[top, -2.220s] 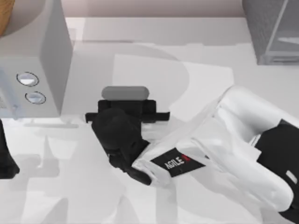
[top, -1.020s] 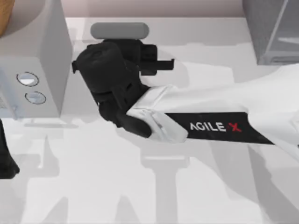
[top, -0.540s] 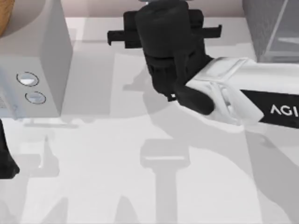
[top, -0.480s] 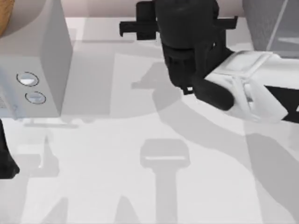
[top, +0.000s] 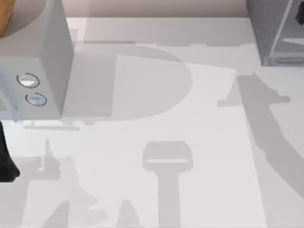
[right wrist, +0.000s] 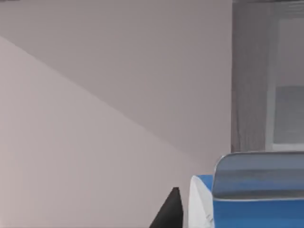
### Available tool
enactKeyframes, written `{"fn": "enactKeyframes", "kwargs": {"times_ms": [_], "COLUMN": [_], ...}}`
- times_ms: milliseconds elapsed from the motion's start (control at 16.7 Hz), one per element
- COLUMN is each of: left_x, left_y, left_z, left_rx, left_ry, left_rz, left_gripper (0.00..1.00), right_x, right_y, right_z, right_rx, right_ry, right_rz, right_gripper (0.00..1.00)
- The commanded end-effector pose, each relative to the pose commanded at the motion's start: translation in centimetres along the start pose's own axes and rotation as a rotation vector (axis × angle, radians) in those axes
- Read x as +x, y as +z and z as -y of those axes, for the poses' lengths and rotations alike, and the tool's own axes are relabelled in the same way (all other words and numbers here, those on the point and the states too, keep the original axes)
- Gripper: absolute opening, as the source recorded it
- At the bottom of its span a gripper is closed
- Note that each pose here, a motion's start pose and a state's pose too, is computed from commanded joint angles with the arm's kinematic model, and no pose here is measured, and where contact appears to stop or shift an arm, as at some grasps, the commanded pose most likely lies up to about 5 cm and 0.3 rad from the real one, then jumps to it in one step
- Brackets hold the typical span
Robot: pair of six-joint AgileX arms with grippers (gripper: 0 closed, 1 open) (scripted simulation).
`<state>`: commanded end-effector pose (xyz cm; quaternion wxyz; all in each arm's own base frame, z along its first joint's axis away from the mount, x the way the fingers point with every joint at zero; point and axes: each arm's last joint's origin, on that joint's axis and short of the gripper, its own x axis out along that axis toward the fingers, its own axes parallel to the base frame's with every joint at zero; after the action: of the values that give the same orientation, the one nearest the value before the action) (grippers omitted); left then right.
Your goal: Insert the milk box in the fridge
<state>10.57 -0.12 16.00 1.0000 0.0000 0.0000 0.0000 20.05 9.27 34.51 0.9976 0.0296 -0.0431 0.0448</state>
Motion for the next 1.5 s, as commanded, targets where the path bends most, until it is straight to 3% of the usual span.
{"fn": "enactKeyframes", "kwargs": {"times_ms": [180, 360, 600, 780, 1200, 1500], "left_x": [0.0, 0.0, 0.0, 0.0, 0.0, 0.0], "left_y": [0.0, 0.0, 0.0, 0.0, 0.0, 0.0], "left_z": [0.0, 0.0, 0.0, 0.0, 0.0, 0.0], "left_rx": [0.0, 0.0, 0.0, 0.0, 0.0, 0.0], "left_ry": [0.0, 0.0, 0.0, 0.0, 0.0, 0.0], "left_rz": [0.0, 0.0, 0.0, 0.0, 0.0, 0.0], "left_gripper": [1.0, 1.0, 1.0, 1.0, 1.0, 1.0], "right_x": [-6.0, -9.8, -11.6, -11.8, -11.8, -10.4], "right_y": [-2.3, -7.4, -14.3, -16.8, -16.8, -12.6], "right_z": [4.6, 7.1, 8.9, 9.4, 9.5, 9.5], "right_rx": [-0.018, -0.042, -0.059, -0.059, -0.057, -0.065], "right_ry": [-0.013, -0.035, -0.07, -0.088, -0.087, -0.079], "right_rz": [0.054, 0.042, -0.044, -0.083, -0.084, -0.005], "right_gripper": [0.0, 0.0, 0.0, 0.0, 0.0, 0.0]}}
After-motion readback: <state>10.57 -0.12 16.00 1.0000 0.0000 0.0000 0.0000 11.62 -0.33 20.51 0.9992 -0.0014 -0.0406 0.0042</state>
